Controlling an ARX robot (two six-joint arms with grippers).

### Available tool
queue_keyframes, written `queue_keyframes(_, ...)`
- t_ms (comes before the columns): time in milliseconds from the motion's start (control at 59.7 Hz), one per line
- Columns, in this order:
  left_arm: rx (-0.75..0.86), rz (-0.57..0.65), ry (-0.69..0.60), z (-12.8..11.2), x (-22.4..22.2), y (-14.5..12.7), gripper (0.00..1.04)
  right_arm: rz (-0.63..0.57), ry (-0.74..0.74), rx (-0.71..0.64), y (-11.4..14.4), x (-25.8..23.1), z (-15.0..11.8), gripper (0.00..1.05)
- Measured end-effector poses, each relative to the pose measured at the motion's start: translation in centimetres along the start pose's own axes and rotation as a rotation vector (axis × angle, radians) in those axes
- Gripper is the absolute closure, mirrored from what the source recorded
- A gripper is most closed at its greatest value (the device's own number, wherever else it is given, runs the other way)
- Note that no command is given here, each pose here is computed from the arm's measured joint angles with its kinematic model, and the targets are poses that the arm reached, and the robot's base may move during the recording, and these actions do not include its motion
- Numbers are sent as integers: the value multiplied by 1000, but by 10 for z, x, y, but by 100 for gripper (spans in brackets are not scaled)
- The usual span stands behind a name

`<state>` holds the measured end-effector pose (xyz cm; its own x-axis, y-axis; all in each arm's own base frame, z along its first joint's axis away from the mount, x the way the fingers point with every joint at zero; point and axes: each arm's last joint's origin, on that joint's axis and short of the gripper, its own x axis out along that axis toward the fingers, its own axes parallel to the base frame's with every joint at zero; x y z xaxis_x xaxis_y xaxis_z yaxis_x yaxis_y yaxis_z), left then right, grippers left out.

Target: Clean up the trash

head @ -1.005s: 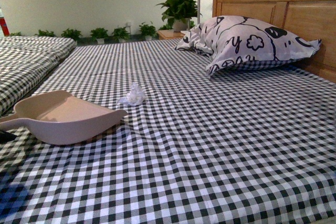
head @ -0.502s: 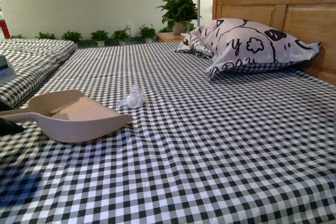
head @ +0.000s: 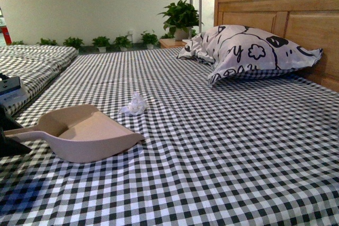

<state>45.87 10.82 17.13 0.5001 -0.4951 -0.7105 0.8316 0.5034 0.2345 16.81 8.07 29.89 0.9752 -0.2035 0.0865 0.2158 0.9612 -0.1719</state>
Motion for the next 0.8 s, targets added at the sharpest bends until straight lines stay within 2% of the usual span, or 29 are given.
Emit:
queue_keyframes(586, 6, 0, 8, 1, 0, 0, 44, 1, 0, 0, 0, 0, 0, 57)
queue_keyframes(804, 8, 0, 9, 1, 1, 0, 44, 250, 334, -47, 16, 48, 3, 57)
